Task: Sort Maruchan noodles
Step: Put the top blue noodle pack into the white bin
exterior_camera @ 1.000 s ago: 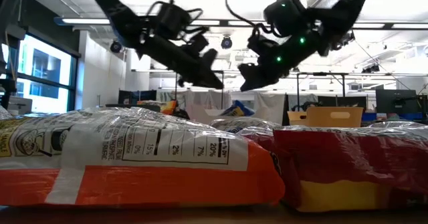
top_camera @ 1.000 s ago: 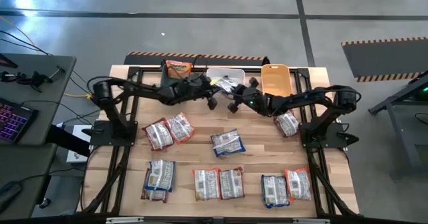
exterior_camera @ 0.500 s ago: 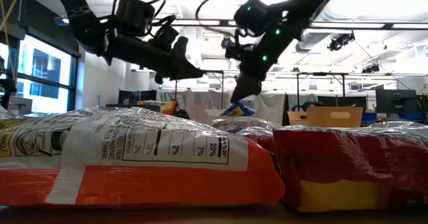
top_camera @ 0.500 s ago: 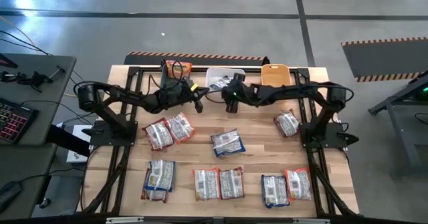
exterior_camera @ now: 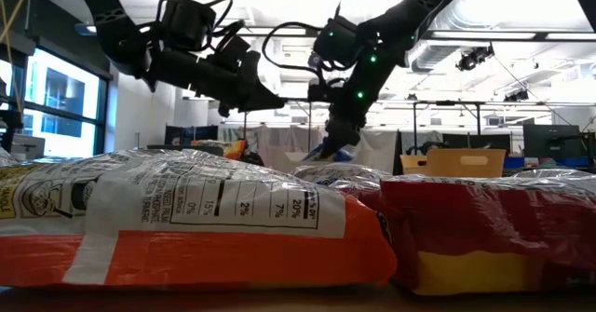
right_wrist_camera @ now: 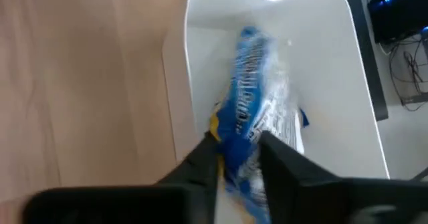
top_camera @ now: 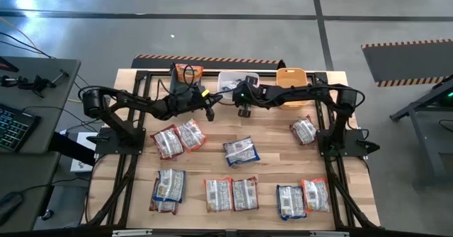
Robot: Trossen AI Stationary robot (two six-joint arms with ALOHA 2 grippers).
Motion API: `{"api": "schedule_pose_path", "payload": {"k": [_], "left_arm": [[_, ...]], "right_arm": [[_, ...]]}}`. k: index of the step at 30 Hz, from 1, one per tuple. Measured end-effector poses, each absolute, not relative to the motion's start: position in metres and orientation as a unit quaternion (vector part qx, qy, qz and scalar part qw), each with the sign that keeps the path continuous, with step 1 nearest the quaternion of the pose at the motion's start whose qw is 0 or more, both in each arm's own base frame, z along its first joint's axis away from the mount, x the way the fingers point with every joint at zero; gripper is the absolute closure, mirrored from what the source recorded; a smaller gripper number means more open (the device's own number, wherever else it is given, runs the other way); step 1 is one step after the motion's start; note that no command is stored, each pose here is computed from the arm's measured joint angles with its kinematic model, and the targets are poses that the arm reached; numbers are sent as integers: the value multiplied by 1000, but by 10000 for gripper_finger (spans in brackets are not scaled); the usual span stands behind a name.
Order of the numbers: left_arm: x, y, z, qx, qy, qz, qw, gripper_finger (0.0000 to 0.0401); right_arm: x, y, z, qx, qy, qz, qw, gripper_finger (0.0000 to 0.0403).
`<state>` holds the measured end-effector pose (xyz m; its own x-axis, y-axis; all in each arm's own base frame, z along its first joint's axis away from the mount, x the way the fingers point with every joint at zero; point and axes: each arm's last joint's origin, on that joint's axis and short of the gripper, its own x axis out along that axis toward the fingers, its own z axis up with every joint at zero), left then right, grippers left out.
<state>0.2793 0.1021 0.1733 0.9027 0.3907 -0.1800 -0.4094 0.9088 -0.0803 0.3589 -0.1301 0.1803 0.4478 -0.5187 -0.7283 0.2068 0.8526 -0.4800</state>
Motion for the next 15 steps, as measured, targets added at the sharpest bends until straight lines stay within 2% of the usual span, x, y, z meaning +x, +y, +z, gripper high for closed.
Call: {"api": "schedule_pose_path", "payload": {"k": [1,3,8,11,15], "left_arm": [[279,102,173,-58,80,205,974,396],[279,103,173,-58,79,206,974,396],[278,106,174,-59,74,215,972,396],[277,109,175,-63,70,224,970,396],[277,114,177,-73,57,243,966,396]], "right_arm": [[359,-130,182,-162,475,-219,837,375],[358,-130,185,-157,469,-223,840,392],[354,-131,203,-104,426,-263,859,387],[351,-134,213,-35,379,-325,866,399],[345,-134,207,48,295,-420,857,401]]}}
